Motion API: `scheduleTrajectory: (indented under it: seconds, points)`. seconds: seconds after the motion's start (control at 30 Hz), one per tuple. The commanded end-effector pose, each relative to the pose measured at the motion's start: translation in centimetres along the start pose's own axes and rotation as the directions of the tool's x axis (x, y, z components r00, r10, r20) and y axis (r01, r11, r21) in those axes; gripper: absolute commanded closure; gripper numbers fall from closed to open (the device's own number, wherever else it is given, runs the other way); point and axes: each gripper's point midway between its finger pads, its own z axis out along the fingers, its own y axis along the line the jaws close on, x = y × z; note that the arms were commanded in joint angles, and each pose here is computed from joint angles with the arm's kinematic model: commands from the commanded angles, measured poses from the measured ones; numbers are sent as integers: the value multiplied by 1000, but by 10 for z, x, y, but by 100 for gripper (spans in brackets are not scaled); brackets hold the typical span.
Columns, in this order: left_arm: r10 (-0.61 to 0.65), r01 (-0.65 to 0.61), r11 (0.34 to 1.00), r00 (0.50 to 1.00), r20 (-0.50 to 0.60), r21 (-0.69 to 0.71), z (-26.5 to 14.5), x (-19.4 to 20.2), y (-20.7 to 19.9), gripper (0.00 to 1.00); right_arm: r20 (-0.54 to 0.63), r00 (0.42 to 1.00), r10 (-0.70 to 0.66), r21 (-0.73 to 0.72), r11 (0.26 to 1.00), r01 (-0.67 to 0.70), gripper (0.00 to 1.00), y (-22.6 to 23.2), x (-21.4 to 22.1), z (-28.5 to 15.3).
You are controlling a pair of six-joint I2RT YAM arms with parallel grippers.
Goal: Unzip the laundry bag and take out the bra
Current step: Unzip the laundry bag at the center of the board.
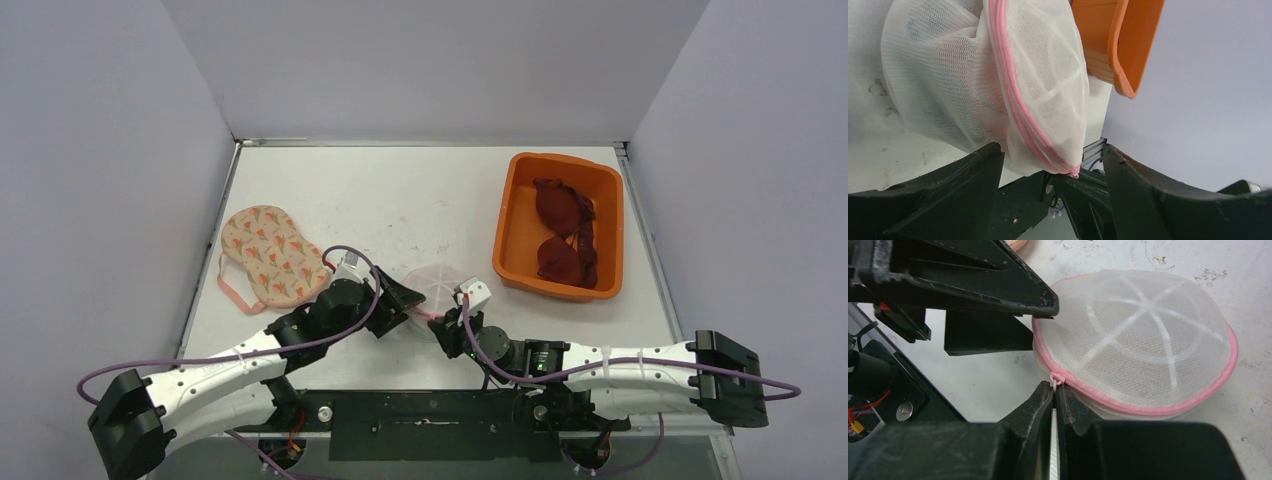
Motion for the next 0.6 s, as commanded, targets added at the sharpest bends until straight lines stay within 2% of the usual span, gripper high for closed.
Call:
scheduleTrajectory:
  seconds: [0.0, 0.13, 0.43, 0.57]
  points:
    - [-50, 46, 989, 999, 22, 142, 5, -4, -47, 30, 47, 998, 29, -51, 998, -26, 95, 18, -19, 1]
    - [-47, 42, 990, 998, 29, 132, 12, -4, -45, 34, 44, 999, 31, -58, 998, -28, 95, 19, -18, 1]
    - [-57, 48, 991, 995, 76, 122, 13, -12, -35, 53, 52, 998, 24, -54, 998, -22, 95, 16, -21, -3]
    - [-55, 45, 991, 996, 74, 124, 17, -11, -33, 72, 60, 998, 31, -54, 998, -27, 95, 15, -24, -6]
